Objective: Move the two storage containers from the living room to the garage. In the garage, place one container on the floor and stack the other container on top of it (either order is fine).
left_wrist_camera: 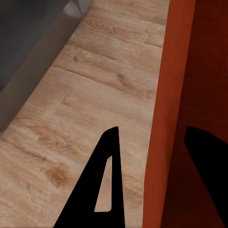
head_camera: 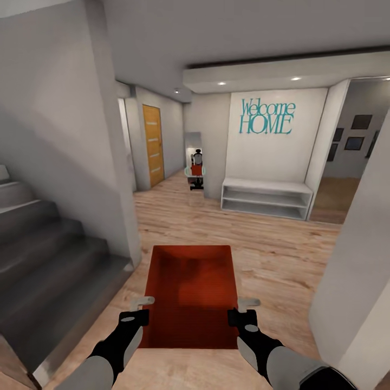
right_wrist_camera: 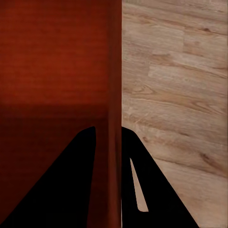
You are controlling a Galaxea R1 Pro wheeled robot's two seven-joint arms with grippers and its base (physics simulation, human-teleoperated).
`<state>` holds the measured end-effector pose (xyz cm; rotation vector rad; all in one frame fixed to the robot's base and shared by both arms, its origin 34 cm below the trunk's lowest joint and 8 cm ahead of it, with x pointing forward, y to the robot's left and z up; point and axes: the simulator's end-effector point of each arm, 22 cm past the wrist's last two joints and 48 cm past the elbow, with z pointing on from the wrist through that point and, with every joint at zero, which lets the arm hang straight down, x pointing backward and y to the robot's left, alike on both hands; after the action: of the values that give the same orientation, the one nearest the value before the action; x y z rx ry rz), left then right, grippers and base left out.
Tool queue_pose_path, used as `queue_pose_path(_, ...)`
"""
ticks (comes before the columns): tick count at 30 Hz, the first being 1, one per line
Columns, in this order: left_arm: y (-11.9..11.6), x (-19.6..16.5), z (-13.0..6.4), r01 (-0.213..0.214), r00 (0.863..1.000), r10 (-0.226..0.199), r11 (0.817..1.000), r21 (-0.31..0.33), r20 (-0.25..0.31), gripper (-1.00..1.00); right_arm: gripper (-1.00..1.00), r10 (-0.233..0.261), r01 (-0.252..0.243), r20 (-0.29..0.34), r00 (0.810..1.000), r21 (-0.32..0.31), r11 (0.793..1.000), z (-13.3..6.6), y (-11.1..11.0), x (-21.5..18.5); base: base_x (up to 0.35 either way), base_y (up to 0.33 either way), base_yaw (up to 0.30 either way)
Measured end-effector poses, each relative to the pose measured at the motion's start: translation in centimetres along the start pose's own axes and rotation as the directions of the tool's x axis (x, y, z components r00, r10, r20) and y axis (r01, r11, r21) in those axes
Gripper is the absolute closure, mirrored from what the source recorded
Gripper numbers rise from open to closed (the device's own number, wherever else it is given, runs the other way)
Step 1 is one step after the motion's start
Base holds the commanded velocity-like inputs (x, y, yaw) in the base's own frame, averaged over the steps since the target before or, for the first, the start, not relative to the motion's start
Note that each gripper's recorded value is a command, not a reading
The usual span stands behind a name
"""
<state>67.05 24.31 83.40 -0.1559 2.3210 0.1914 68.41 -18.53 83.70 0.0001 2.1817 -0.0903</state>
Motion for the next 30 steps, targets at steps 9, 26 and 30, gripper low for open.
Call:
queue_pose_path(9,0.02,0.01,0.0,0.0,1.0,0.0,1.0,-0.001,0.0,1.0,1.0,0.001,-0.001,-0.004,1.0,0.0,1.0,0.01,-0.02,0.07,0.322,0.0,0.0)
queue_pose_path(26,0.0,0.04,0.0,0.001,1.0,-0.001,1.0,0.0,-0.001,1.0,1.0,0.0,0.0,-0.001,1.0,0.0,1.0,0.0,0.01,0.03,0.322,0.0,0.0)
queue_pose_path(30,0.02,0.06,0.01,0.001,1.0,-0.001,1.0,0.0,-0.001,1.0,1.0,0.0,0.0,-0.001,1.0,0.0,1.0,0.0,0.01,0.03,0.322,0.0,0.0)
